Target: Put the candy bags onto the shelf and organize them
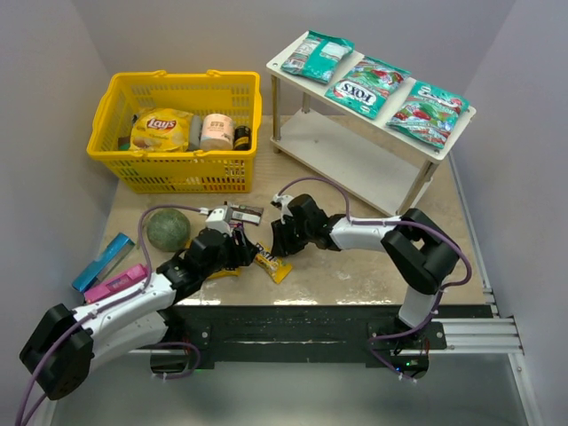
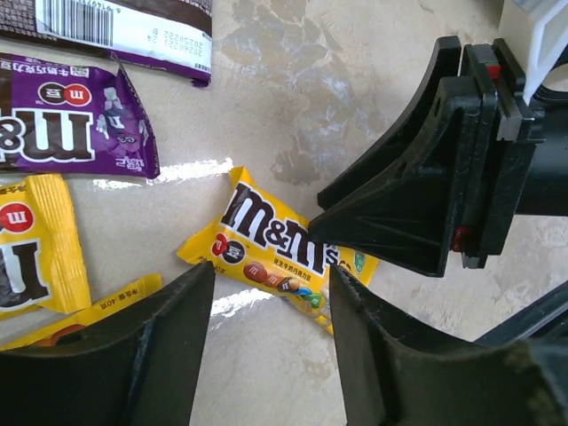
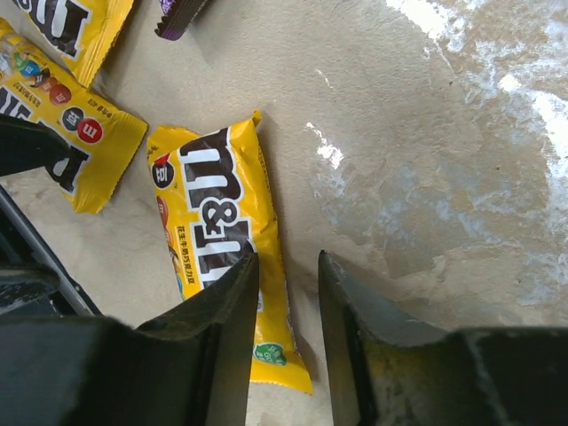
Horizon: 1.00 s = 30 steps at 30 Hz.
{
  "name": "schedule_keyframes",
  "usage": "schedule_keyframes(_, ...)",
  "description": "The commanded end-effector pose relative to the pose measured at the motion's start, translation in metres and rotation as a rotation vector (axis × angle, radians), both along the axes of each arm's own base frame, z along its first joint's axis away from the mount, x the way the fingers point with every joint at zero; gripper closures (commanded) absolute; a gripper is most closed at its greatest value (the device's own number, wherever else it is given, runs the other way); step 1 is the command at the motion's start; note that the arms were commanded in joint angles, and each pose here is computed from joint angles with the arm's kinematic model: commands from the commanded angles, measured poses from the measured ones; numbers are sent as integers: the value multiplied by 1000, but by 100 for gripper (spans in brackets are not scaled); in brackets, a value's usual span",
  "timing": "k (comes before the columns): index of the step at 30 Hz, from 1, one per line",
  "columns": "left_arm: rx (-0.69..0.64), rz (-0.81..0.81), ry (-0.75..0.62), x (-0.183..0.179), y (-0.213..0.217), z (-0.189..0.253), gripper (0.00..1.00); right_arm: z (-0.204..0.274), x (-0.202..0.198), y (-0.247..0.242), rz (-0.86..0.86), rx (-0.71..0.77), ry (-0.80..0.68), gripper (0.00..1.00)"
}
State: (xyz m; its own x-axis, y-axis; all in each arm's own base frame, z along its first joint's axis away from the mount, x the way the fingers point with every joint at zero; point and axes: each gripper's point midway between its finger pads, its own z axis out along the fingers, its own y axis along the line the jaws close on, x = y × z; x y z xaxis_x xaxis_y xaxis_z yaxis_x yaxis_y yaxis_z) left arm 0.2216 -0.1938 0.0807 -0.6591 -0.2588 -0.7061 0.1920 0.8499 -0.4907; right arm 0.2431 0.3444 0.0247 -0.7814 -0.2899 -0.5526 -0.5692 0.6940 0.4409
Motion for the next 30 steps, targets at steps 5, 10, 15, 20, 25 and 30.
schedule_keyframes(5,-50,-40,-33,8,-16,-8,44,-12,-12,-9,17,-24,22,58)
schedule_keyframes(10,-40,-57,-24,8,-19,-22,47,-1,-14,-7,19,13,12,41)
schedule_keyframes(15,17,-52,14,12,-19,-37,56,-7,-18,-7,34,6,31,41)
schedule_keyframes(20,83,-53,93,10,-16,-60,65,-19,-24,-12,42,-21,62,46)
schedule_keyframes(25,101,-45,113,4,-12,-70,67,-23,-31,-15,33,-16,87,52)
schedule_keyframes(30,110,-24,124,2,-7,-75,67,-21,-37,-13,18,16,120,69)
